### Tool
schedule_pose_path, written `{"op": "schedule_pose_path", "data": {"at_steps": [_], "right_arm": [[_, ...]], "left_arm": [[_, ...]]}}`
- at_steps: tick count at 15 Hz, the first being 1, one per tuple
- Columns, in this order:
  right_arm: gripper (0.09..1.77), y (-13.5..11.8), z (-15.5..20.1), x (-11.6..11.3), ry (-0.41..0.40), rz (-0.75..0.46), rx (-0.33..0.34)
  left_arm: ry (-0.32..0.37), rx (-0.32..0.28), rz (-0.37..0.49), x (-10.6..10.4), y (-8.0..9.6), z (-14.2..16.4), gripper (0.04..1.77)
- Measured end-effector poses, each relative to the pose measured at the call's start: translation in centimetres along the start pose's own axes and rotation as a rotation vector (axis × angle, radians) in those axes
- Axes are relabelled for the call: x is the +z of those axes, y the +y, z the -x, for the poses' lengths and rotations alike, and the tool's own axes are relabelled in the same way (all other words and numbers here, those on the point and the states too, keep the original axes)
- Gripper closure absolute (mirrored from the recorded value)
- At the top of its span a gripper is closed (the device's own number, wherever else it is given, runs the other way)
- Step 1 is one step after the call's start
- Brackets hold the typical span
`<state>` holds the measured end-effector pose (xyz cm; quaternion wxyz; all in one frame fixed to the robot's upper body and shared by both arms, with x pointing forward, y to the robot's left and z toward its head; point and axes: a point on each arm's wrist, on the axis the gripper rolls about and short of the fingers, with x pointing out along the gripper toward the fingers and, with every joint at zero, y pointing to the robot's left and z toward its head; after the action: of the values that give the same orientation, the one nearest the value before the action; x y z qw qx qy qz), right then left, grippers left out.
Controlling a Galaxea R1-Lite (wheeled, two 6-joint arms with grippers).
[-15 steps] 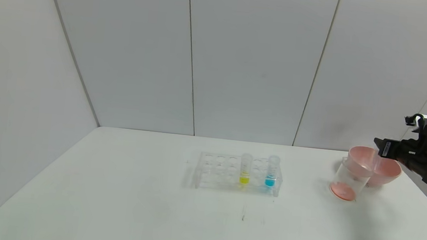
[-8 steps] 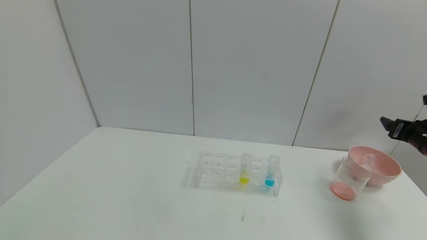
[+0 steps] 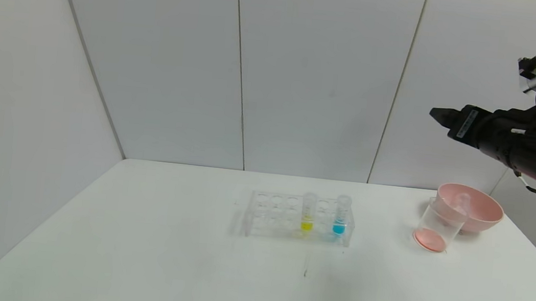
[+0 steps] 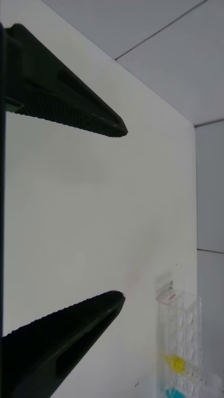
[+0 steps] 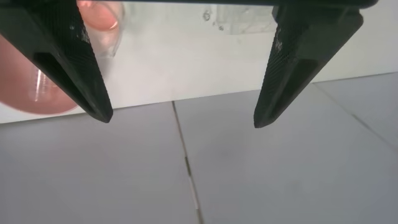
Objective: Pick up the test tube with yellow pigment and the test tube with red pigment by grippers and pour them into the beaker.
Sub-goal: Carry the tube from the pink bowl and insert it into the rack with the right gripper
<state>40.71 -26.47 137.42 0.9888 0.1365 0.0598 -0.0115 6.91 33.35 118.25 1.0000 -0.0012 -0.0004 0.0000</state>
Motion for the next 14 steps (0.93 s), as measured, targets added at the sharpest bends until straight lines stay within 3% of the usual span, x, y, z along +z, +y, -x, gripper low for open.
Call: {"op": "schedule_pose_path", "data": {"at_steps": [3,5,9,14], "right_arm": [[0.21,5.5,4.4,-3.2,0.021,0.024,0.054],[0.19,8.0,7.3,-6.3,0.029,0.044,0.103],[0.18,10.5,11.2,-12.9,0.052,0.096,0.207],[0.16,12.4,10.7,-18.9,0.125,0.166,0.254]], "left_arm": [[0.000,0.000,0.000,0.0,0.0,0.0,0.05],[0.000,0.000,0.000,0.0,0.0,0.0,0.05],[0.000,0.000,0.000,0.0,0.0,0.0,0.05],[0.000,0.000,0.000,0.0,0.0,0.0,0.05]]}}
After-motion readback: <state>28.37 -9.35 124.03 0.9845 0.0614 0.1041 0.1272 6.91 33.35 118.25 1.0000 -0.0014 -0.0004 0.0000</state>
